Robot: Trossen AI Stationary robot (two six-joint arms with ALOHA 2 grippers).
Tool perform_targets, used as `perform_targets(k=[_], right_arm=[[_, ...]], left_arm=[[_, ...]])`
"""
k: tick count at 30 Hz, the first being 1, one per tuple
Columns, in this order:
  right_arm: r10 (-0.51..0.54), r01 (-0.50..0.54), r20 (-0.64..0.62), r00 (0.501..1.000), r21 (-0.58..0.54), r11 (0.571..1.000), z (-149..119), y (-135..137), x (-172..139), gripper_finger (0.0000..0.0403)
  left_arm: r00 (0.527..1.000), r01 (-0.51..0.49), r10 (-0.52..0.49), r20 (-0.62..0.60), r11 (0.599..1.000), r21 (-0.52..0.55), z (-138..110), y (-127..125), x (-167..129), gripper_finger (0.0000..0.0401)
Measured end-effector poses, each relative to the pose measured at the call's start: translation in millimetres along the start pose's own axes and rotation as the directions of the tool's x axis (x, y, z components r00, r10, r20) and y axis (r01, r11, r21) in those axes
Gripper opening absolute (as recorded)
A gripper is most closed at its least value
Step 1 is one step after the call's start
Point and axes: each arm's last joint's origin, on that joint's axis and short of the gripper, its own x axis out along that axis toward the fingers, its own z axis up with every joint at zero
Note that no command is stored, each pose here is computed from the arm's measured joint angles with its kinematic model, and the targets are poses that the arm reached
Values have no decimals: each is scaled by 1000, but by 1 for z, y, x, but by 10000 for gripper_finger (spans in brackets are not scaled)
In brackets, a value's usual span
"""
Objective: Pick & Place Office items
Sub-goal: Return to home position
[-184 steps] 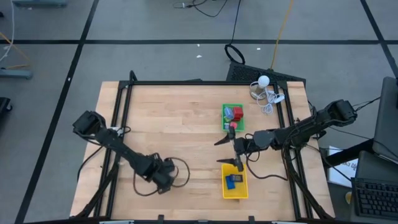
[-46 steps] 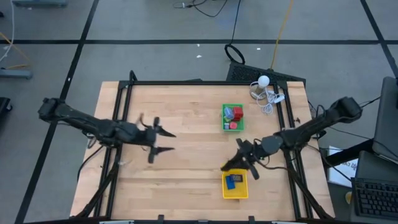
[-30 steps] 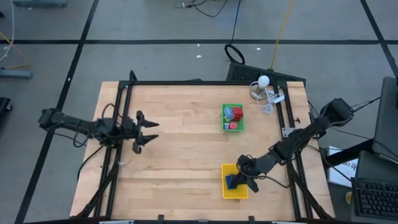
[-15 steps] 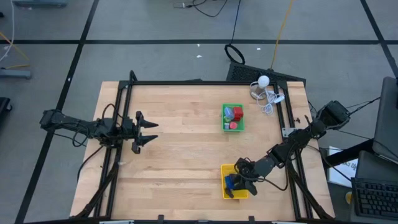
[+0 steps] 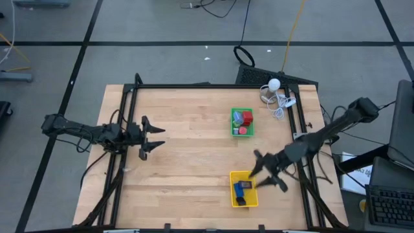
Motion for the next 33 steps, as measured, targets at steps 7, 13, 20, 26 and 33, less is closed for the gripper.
perform_targets(k=[7,13,20,26,33], right_arm=[[-279,329,247,928,-189,925,-11,-23,-44,187],[-315,383,359,879,-136,914,-50,-59,-72,189],[-368,442,432,823,-80,893,-58,-73,-94,188],[-430,532,445,786,-130,837,-57,-79,-103,188],[-549,617,351,758,-114,779,-66,-91,-107,190]], left_arm=[[993,-108,110,46,993,-40,5,7,-5,244],[994,-104,105,32,994,-26,3,8,-4,244],[993,-118,116,33,992,35,3,9,-4,244],[992,-119,118,36,992,38,4,9,-4,244],[994,-113,112,14,993,45,1,9,-4,244]])
